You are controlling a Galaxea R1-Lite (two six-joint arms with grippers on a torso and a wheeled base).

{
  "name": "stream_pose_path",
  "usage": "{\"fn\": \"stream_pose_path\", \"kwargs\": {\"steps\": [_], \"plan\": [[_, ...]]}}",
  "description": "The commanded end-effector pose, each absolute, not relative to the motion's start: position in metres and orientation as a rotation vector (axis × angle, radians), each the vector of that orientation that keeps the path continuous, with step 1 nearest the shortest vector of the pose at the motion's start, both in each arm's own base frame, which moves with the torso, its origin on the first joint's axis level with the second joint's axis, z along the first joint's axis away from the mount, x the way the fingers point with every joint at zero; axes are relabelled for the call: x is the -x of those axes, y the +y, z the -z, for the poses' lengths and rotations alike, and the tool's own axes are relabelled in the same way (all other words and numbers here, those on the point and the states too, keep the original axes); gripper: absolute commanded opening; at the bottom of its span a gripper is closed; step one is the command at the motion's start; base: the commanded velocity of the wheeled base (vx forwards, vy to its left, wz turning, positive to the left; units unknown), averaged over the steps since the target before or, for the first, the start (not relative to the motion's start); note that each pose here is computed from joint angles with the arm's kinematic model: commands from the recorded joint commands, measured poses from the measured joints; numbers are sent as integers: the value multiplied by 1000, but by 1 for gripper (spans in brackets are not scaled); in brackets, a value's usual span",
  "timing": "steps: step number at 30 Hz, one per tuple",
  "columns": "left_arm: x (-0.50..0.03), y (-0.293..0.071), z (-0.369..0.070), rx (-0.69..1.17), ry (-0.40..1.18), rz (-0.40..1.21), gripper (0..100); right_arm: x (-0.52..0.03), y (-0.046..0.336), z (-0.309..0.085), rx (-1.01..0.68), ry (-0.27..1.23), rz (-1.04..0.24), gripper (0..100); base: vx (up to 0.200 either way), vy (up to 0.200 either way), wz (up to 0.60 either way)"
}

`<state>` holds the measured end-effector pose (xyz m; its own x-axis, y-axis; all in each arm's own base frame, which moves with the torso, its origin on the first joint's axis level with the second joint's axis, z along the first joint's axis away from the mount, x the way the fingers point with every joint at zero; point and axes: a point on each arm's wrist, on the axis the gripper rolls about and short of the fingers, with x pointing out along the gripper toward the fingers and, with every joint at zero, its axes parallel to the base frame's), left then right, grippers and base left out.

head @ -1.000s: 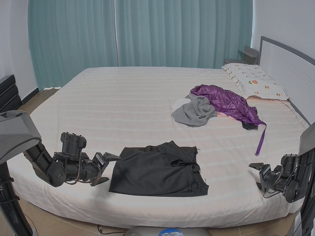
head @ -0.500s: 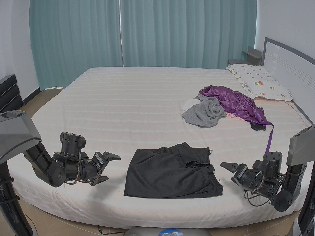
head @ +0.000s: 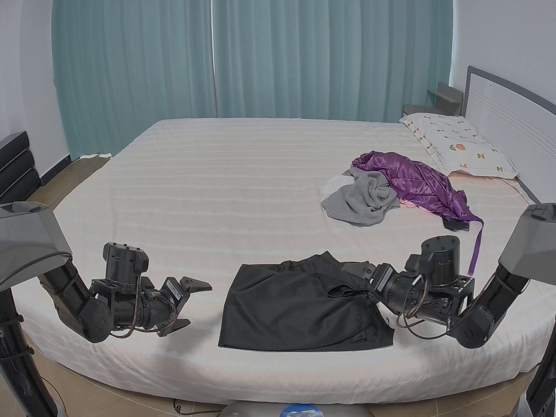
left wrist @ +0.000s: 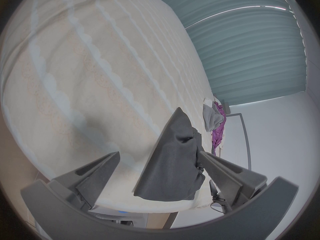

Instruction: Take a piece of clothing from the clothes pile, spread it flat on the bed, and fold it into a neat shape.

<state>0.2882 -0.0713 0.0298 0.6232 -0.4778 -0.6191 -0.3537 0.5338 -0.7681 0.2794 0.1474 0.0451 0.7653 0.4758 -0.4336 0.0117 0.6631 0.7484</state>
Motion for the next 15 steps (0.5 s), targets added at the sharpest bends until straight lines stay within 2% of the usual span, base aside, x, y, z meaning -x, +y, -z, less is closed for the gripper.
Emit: {"fn": "stream_pose_path", "kwargs": {"steps": [1, 6, 15], "plan": [[-275, -70, -24, 1043, 945, 79, 100, -281, 167, -50, -800, 666, -346, 100, 0, 0, 0], [-263, -62, -22, 1050, 953, 46, 100, -288, 155, -46, -810, 668, -306, 100, 0, 0, 0], [-260, -58, -24, 1053, 911, 66, 100, -286, 161, -44, -800, 683, -322, 100, 0, 0, 0]]}}
